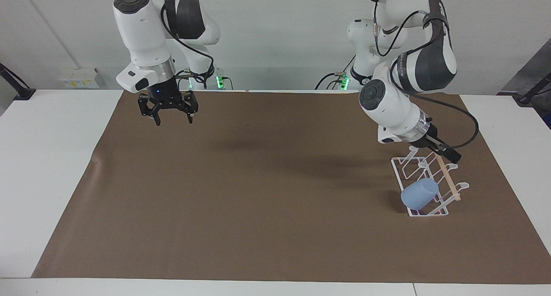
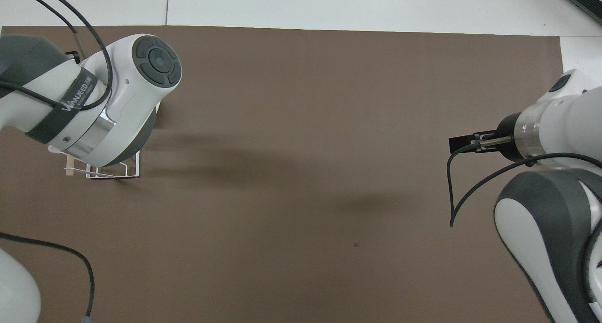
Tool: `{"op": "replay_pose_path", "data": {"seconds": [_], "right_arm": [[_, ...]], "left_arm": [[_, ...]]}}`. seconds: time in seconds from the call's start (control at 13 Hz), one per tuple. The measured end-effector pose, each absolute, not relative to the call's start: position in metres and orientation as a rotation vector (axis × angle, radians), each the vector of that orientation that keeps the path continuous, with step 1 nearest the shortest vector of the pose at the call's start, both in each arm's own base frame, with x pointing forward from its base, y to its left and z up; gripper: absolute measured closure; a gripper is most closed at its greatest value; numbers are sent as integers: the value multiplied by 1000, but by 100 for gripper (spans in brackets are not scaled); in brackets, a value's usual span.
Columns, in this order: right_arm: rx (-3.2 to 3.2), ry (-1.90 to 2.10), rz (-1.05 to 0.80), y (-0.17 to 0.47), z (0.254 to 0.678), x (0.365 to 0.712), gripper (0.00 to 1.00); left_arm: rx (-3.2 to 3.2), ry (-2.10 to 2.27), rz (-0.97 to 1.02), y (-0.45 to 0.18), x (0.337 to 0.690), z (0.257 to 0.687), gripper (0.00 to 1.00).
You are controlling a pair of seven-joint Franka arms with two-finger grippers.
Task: Hang cup on cup holder
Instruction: 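Release the cup and draw the left gripper back from the rack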
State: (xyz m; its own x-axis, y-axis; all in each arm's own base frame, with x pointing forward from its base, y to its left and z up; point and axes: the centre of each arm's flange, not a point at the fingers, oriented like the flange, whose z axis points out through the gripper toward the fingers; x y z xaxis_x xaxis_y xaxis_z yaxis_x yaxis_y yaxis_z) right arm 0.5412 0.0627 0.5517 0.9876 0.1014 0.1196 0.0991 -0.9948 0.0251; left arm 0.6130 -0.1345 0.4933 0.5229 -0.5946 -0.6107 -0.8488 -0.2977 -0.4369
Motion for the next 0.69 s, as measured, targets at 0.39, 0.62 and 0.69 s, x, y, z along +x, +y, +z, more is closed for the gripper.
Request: {"op": "replay_pose_path", "data": {"seconds": [0.39, 0.62, 0.69], "right_arm": [[3113, 157, 189, 63, 552, 541, 0], [3113, 156, 189, 62, 552, 541, 0], [3113, 156, 189, 62, 552, 541, 0]], "left_arm": [[-2316, 1098, 343, -137, 569, 557, 0], [-2496, 1054, 274, -138, 533, 602, 0], [-2576, 1001, 247, -136, 525, 608, 0]]}}
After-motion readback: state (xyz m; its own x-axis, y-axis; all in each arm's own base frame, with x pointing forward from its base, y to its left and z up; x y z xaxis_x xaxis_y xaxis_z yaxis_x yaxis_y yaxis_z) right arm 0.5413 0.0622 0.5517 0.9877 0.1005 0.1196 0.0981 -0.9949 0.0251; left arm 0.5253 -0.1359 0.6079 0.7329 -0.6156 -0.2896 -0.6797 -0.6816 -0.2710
